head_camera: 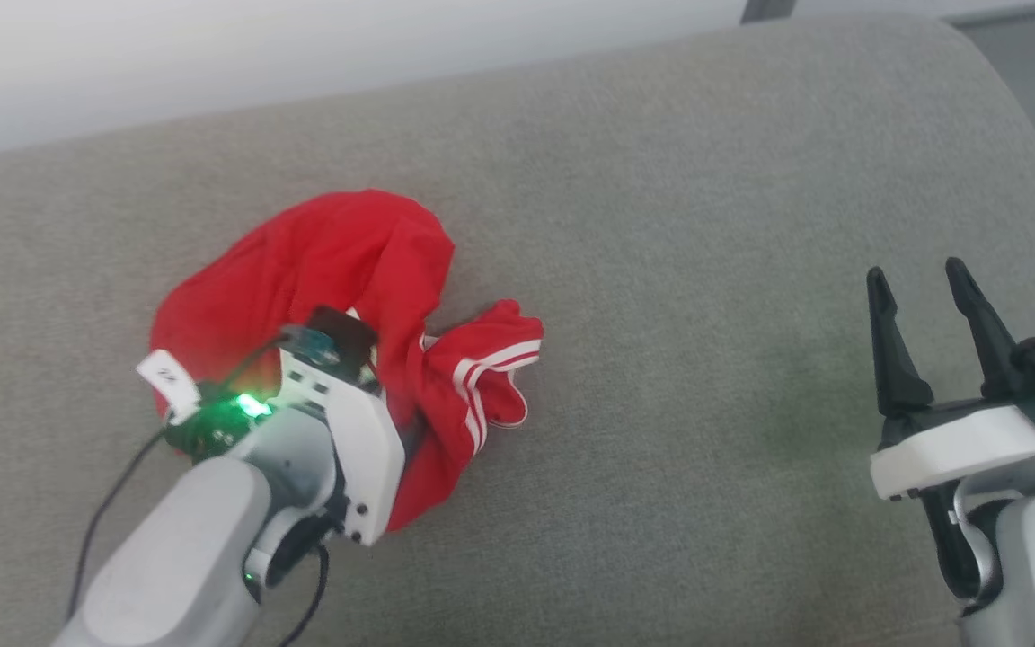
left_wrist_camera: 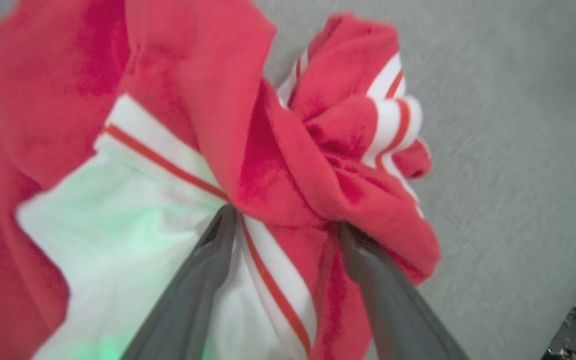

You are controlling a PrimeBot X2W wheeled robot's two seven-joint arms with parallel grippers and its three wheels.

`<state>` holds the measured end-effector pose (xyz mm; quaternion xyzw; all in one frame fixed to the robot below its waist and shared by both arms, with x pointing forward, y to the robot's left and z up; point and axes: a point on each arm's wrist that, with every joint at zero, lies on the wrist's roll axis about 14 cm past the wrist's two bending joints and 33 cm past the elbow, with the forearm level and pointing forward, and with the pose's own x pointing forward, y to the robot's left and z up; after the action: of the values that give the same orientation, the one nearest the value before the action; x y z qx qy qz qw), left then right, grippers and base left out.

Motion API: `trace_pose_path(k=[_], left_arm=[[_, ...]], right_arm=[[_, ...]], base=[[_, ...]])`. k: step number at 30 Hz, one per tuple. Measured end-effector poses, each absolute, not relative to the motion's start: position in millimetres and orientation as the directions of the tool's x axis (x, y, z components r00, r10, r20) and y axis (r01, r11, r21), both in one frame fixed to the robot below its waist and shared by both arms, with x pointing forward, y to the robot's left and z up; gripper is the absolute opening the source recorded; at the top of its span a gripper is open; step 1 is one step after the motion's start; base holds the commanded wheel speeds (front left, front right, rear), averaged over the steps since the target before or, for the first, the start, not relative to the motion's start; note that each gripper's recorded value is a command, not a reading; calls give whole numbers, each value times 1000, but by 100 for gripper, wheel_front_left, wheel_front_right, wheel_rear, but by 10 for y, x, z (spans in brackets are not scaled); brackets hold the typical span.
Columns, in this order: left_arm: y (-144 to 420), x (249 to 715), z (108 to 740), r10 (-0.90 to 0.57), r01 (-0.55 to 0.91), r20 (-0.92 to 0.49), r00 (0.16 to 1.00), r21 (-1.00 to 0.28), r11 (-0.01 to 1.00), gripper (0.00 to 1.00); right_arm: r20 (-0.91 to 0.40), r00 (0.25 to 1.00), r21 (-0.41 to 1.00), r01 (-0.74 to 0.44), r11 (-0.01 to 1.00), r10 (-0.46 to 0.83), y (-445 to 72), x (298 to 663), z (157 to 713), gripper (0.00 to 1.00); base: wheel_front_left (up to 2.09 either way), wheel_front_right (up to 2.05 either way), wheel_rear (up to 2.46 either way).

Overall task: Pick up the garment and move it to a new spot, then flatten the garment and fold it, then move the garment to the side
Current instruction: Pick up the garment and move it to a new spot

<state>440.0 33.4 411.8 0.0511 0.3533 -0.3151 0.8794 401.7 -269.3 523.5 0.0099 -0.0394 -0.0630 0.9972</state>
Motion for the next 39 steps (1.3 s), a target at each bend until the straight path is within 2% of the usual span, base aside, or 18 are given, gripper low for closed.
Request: trace_pose_path(k=[6,11,19,30,39], left_arm=[[557,4562,4743,-524,539,-447,725,-105,836,100],[1008,4558,5075,-437,430,-312,844,-93,898,100],[1847,4322,5406,-254,245,-137,958,-75,967,100],[2857,3705,5546,16,-13,35,999,-85,996,100],[3149,3453,5421,105,-101,31,994,-103,989,100]], right_arm=[[106,989,22,103,994,-104,-2648,3976,5360,100],[117,990,24,74,997,-76,-2561,3959,5426,100],[115,992,27,57,998,-60,-2514,3876,5432,100],[139,990,32,21,999,-25,-2366,3830,5524,100],[142,990,31,15,999,-20,-2343,3815,5551,100]], base=[[0,0,0],[0,0,0],[0,0,0],[0,0,0],[0,0,0]])
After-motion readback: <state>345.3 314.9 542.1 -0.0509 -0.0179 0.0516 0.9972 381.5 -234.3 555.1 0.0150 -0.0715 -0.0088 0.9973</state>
